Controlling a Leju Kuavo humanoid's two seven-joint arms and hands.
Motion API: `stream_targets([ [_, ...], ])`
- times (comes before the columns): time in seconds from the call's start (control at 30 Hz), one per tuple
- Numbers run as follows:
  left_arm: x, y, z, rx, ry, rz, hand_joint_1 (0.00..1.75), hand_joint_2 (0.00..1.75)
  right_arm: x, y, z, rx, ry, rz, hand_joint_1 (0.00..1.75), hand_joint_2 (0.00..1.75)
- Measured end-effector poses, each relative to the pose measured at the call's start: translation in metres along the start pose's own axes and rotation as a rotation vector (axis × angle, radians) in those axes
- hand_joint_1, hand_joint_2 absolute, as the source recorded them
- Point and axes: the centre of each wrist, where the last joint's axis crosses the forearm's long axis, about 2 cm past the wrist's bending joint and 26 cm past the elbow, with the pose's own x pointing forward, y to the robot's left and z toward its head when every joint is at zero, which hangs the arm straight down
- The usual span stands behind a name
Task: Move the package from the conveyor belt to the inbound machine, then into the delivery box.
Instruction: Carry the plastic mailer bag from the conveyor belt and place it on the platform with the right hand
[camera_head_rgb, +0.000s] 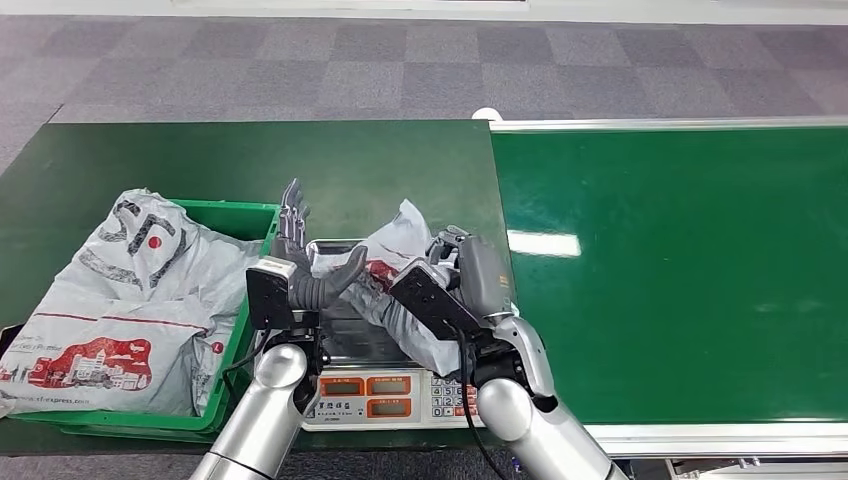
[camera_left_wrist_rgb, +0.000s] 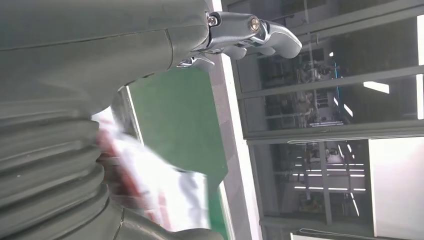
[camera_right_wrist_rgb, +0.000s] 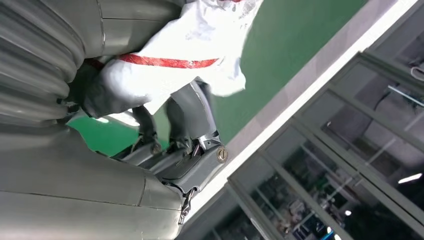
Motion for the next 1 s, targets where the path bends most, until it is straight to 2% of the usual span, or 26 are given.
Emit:
stream_targets([
  [0.23, 0.000, 0.000, 0.000, -0.002, 0.000, -0.002, 0.00, 1.75, 0.002, 0.000, 0.002, 0.005, 0.003, -0.029, 0.00, 1.75],
  [0.5, 0.000, 0.001, 0.000, -0.010, 0.006, -0.013, 0.00, 1.75, -0.004, -0.003, 0.003, 0.062, 0.048, -0.159, 0.00, 1.75],
  [0.77, 0.000, 0.003, 0.002, -0.028, 0.003, -0.046, 0.00, 1.75, -0.022, -0.016, 0.003, 0.103, 0.018, -0.434, 0.00, 1.75],
  [1.0, 0.002, 0.010, 0.002, -0.071, -0.021, -0.089, 0.00, 1.75, -0.032, -0.024, 0.003, 0.072, -0.022, -0.530, 0.00, 1.75],
])
